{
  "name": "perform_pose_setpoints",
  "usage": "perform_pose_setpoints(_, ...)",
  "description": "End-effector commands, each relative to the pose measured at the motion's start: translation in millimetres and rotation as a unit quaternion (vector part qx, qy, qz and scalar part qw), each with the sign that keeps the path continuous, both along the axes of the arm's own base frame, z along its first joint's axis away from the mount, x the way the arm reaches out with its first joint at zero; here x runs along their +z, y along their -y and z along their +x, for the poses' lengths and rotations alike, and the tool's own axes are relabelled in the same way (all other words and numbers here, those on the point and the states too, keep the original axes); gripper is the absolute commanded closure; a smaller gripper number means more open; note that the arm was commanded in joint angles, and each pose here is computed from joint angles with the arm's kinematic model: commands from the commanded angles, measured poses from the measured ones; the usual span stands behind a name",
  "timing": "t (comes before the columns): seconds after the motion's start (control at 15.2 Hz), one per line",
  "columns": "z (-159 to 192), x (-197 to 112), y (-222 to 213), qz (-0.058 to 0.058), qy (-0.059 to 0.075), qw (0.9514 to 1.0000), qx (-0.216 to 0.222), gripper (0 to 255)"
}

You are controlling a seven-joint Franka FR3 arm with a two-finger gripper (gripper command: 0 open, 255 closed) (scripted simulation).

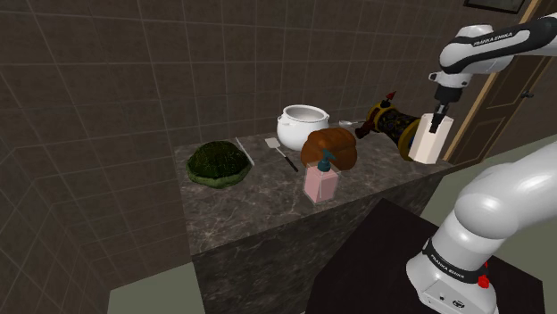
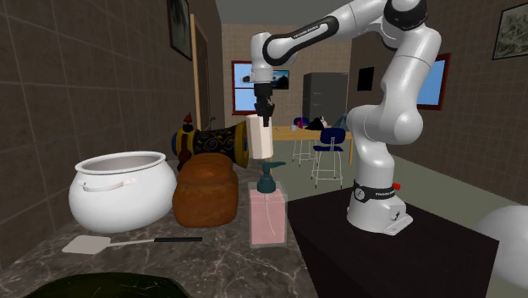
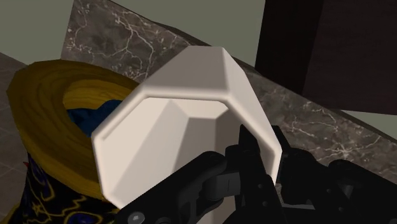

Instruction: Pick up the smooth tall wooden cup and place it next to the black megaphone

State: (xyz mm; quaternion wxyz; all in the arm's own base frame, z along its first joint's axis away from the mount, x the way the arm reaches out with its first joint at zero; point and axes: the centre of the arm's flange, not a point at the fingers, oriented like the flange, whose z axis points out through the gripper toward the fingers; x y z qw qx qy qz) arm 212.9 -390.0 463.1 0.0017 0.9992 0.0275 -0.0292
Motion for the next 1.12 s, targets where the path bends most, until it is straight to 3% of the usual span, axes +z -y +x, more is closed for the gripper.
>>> perform_pose_setpoints(0.0,-1,-10,1,0.0,0.0,1.0,0.0,255)
perform_pose_setpoints(0.66,-1,-63,1,0.0,0.0,1.0,0.0,255)
perform_pose_setpoints(1.06,-1,-63,1,0.0,0.0,1.0,0.0,255)
